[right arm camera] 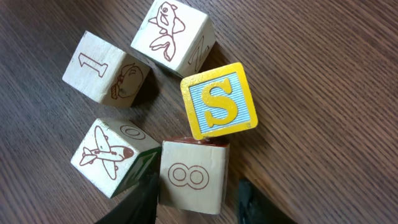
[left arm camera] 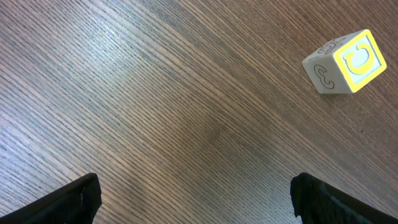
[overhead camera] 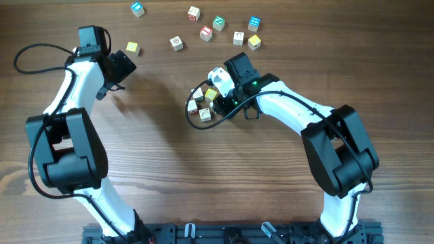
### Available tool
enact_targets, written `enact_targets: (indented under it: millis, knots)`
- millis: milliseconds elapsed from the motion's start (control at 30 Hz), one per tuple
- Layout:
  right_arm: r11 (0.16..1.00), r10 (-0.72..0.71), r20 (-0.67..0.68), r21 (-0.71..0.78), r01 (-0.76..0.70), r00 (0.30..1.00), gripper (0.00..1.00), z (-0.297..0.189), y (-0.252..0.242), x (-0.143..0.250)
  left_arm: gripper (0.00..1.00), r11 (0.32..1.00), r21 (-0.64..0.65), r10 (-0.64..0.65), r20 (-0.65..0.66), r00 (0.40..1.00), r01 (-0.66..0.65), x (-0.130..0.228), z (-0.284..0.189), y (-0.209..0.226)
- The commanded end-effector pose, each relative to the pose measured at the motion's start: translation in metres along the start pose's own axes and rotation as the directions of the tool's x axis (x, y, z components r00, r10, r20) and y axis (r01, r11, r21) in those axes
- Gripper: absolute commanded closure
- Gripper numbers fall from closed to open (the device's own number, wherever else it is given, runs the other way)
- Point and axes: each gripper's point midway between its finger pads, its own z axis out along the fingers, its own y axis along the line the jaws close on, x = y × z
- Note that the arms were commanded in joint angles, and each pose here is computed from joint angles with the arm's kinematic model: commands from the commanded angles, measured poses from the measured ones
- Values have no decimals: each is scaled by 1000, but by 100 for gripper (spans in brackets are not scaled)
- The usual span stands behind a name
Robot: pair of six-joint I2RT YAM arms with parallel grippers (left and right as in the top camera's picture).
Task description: Form a circle
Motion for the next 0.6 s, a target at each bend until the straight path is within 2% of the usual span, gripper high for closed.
enact_targets:
  millis: [0,333,367,433,567]
  knots:
    - [1000,10,-16,-21,-10,1000,57,5,3,4,0,1000,16,4,23,1000,-4,-8,-8,-4]
    - [999,-52,-23,-5,52,998,61,-2,3,5,0,1000,16,4,23,1000,-5,-8,-8,-4]
    - [999,-51,-21,-13,50,998,59,-2,4,4,0,1000,16,4,23,1000,-5,-8,-8,-4]
    - [999,-26,-17,-19,26,1000,50,-2,5,3,0,1000,16,4,23,1000,-5,-8,-8,-4]
    - [999,-30,-10,-15,30,1000,50,-2,5,2,0,1000,16,4,23,1000,-4,-8,-8,-4]
